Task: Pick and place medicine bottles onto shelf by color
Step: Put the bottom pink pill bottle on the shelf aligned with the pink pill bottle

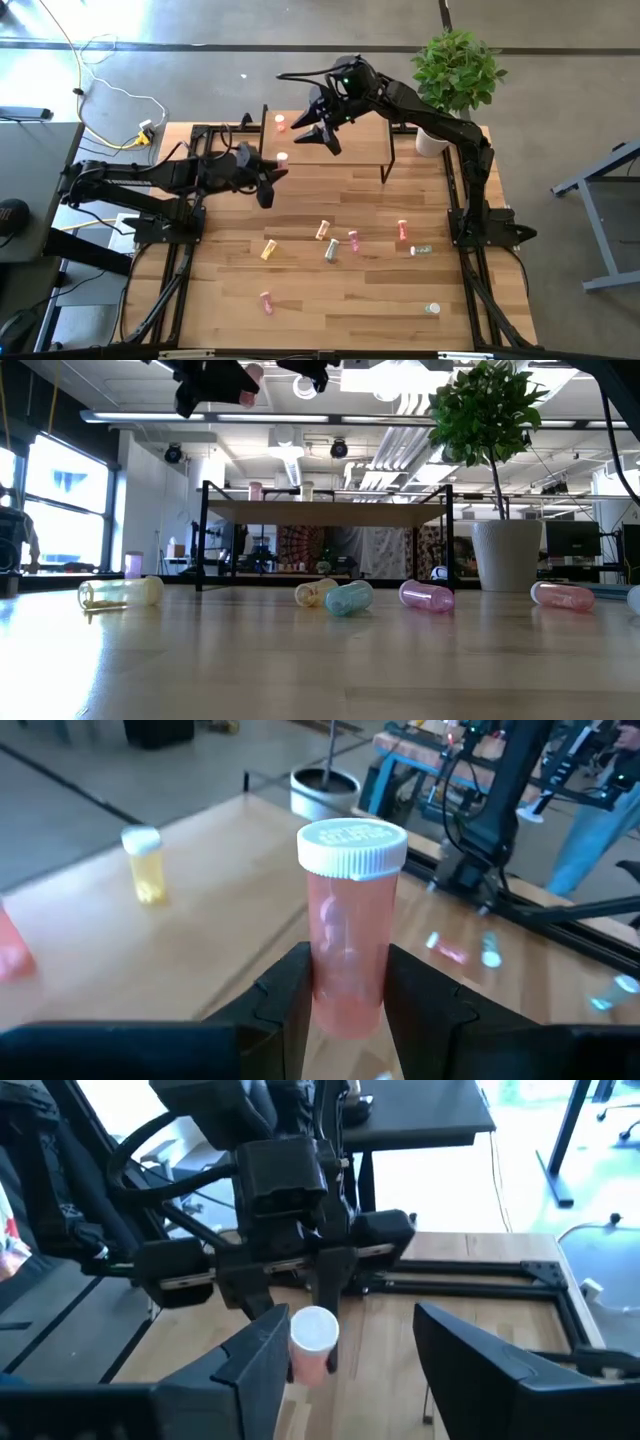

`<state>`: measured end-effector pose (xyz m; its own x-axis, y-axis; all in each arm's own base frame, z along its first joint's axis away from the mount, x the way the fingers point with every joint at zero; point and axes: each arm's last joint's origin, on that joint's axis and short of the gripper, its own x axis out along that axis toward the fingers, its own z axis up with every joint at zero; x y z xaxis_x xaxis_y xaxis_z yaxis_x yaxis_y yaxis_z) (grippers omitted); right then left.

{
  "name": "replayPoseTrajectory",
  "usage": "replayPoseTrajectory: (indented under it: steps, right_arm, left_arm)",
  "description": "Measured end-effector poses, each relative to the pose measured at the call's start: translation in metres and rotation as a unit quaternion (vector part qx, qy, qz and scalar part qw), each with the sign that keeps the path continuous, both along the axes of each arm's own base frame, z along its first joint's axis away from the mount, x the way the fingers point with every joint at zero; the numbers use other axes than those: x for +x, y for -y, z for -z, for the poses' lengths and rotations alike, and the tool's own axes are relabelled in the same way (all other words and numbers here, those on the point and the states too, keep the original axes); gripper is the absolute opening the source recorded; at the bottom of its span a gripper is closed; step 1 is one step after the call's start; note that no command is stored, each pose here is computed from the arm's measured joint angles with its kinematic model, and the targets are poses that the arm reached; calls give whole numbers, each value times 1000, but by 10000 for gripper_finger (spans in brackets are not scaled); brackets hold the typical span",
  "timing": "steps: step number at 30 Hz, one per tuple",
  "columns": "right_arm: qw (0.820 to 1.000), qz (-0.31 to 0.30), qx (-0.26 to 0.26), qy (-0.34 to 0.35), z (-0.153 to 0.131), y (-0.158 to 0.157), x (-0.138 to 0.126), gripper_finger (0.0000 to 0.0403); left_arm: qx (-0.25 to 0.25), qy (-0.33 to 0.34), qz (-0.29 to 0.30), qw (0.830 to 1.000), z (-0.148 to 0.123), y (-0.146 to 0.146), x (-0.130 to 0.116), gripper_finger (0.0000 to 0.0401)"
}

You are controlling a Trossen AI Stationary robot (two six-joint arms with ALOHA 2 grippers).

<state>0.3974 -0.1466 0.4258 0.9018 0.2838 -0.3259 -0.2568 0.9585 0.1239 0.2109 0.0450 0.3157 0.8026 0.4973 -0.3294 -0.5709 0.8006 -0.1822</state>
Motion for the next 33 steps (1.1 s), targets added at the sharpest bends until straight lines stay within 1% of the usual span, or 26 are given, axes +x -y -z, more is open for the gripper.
replayPoseTrajectory:
  steps: [7, 12, 15, 18, 23, 28, 33]
  right_arm:
    - [1000, -8, -2, 7, -1, -7, 3, 209]
    - [1000, -19, -4, 12, -2, -17, 7, 209]
    - [1000, 11, -25, 9, -2, -23, 10, 209]
    - [999, 23, -41, 8, -2, -26, 12, 209]
    - [999, 17, -41, 6, 2, -31, 17, 209]
    - [999, 7, -36, -10, 15, -36, 28, 209]
    - [999, 13, -41, -10, 18, -37, 33, 207]
  left_arm:
    - [52, 1, 0, 999, -6, -8, 0, 104]
    - [77, 3, 4, 997, -9, -9, 1, 104]
    - [91, 6, 7, 996, -11, -9, 1, 104]
    - [95, 10, 16, 995, -12, -9, 2, 104]
    - [94, 23, 30, 995, -14, -8, 3, 104]
    - [96, 30, 29, 995, -15, -9, 3, 104]
    - [96, 29, 29, 995, -15, -9, 3, 104]
